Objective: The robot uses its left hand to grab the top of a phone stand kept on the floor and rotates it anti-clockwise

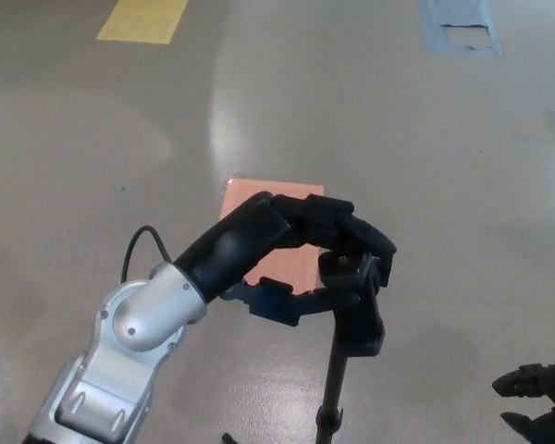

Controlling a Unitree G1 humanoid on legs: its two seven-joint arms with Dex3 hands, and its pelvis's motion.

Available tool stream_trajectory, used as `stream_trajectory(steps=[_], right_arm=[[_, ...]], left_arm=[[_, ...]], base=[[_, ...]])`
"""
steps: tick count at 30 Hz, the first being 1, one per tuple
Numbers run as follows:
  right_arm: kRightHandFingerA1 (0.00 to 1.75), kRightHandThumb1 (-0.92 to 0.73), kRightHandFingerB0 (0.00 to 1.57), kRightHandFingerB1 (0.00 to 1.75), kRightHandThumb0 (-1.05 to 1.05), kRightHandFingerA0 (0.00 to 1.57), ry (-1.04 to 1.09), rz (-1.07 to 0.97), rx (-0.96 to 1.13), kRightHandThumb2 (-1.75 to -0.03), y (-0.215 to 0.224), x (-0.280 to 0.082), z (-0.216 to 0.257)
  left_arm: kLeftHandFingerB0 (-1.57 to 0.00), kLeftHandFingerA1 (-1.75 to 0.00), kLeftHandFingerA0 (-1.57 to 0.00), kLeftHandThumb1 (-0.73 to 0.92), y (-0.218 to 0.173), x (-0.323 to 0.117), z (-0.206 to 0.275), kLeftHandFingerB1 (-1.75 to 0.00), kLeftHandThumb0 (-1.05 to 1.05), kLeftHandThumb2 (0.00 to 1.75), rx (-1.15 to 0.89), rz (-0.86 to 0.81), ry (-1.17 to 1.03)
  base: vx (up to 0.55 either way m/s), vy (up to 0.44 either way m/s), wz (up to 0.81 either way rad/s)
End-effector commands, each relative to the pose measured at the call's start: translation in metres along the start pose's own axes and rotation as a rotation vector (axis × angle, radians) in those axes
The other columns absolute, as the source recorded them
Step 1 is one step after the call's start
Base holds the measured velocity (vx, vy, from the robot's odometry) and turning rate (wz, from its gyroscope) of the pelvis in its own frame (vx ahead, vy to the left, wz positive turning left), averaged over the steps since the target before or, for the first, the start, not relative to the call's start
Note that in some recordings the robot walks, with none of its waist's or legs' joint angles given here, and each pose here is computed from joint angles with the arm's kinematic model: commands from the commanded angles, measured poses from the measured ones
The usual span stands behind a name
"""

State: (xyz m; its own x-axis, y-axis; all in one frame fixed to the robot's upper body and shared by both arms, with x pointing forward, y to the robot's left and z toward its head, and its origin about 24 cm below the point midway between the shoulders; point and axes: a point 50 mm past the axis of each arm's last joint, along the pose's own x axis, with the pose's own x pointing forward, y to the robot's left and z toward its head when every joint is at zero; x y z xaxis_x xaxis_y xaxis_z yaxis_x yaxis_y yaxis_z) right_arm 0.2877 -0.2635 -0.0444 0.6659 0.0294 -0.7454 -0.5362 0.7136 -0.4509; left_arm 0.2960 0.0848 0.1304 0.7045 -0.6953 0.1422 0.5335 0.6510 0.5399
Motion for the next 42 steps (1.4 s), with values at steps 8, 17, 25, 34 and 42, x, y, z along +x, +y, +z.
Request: stream_trajectory(steps=[8, 17, 25, 34, 42], right_arm=[[0.45, -0.73, 0.17, 0.37, -0.46, 0.31, 0.025, -0.023, 0.006, -0.79, -0.011, -0.003, -0.001], [0.38, -0.83, 0.2, 0.29, -0.39, 0.32, 0.02, -0.03, 0.001, -0.65, -0.015, -0.003, 0.004], [0.45, -0.74, 0.16, 0.36, -0.44, 0.29, 0.011, -0.03, 0.024, -0.78, -0.018, -0.003, 0.006], [0.43, -0.74, 0.18, 0.36, -0.45, 0.29, 0.007, -0.043, -0.002, -0.76, -0.022, -0.004, 0.011], [0.45, -0.73, 0.18, 0.37, -0.46, 0.32, 0.003, -0.045, -0.007, -0.79, -0.024, -0.004, 0.014]], left_arm=[[-0.91, -0.74, -1.04, 0.72, 0.014, 0.006, 0.006, -0.54, -0.2, 0.62, -0.484, -0.013, 0.031], [-0.91, -0.76, -1.04, 0.73, 0.014, 0.007, 0.007, -0.55, -0.2, 0.61, -0.488, -0.015, 0.031], [-0.91, -0.82, -1.05, 0.69, 0.015, 0.008, 0.007, -0.55, -0.21, 0.61, -0.652, 0.0, 0.105], [-0.88, -0.9, -1.02, 0.72, 0.029, 0.02, 0.012, -0.54, -0.2, 0.61, -0.712, -0.038, 0.175], [-0.9, -0.86, -1.04, 0.69, 0.041, 0.039, 0.024, -0.56, -0.18, 0.6, -0.748, -0.088, 0.232]], base=[[0.0, 0.0, 0.0], [0.0, 0.0, 0.0], [0.0, 0.0, 0.0], [0.0, 0.0, 0.0], [0.0, 0.0, 0.0]])
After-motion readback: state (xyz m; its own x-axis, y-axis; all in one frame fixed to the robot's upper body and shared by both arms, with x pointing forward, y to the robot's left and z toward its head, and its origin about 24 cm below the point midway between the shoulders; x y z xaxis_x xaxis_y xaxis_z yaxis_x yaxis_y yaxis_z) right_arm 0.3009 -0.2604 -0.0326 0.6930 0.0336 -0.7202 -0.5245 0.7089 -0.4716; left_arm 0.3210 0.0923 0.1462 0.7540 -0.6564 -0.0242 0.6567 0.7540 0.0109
